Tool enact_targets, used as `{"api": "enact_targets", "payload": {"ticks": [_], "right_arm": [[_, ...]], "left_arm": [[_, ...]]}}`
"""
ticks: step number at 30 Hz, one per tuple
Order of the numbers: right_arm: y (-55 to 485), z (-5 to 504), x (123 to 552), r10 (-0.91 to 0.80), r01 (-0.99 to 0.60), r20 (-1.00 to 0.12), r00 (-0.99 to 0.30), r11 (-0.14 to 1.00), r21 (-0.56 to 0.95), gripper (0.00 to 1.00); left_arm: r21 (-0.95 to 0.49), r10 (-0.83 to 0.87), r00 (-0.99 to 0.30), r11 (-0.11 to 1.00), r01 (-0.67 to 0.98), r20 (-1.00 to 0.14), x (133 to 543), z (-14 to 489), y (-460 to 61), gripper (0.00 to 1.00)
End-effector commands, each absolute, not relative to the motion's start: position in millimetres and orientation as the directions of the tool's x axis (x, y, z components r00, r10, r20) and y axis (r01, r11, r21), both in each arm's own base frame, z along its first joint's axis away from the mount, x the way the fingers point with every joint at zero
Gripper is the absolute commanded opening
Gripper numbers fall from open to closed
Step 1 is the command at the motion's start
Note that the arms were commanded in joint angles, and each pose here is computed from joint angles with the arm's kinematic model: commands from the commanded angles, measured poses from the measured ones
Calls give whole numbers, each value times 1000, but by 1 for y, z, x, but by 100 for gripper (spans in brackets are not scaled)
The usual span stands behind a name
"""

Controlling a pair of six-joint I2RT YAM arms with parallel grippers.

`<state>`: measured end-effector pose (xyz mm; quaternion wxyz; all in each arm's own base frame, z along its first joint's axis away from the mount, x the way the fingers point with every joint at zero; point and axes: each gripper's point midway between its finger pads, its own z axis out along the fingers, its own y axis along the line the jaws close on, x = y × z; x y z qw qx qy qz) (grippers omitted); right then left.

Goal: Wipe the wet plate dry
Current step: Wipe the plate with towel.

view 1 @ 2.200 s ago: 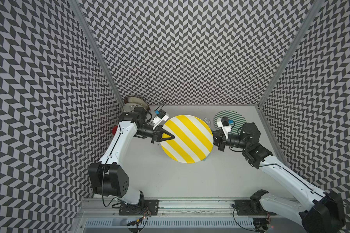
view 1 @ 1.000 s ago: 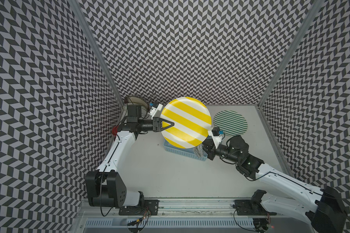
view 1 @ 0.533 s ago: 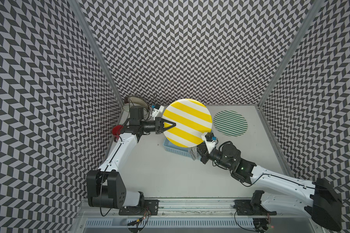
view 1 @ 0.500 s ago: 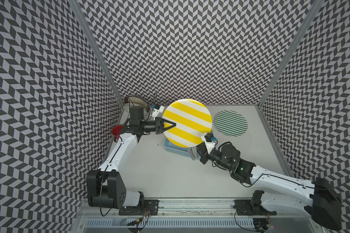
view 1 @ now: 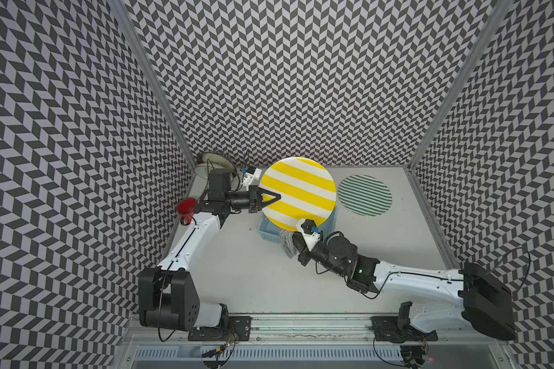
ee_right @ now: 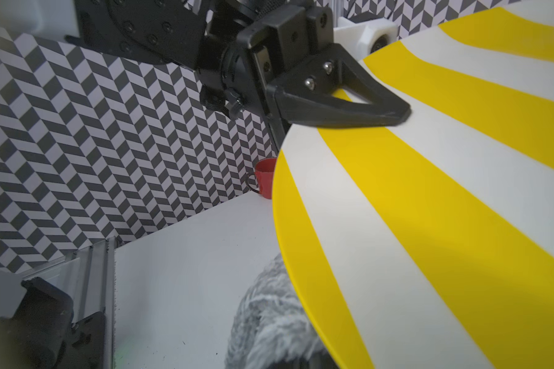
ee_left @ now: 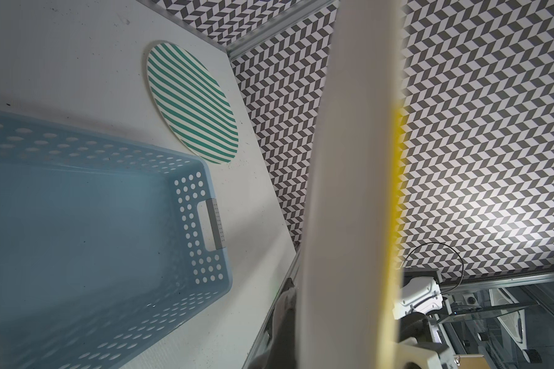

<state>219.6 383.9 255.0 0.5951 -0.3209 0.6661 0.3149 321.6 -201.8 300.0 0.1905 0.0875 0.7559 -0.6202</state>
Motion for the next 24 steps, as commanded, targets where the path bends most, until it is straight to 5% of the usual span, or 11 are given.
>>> {"api": "enact_targets", "payload": {"ticks": [1,15,24], "right_arm": [[391,371,213,265,-823,-958,112,564,60,0],[439,387,232,263,-820,-957,124,569,50,0],[372,420,239,317,-707,-941,121,693,143,0]], "left_arm": [[-865,-104,-874,241,440,-474,324,296,-206,0],[-860,-94,-870,236,453,-484,319,296,-210,0],[-787,-90,-803,287,546,-590,326,304,-207,0]]}}
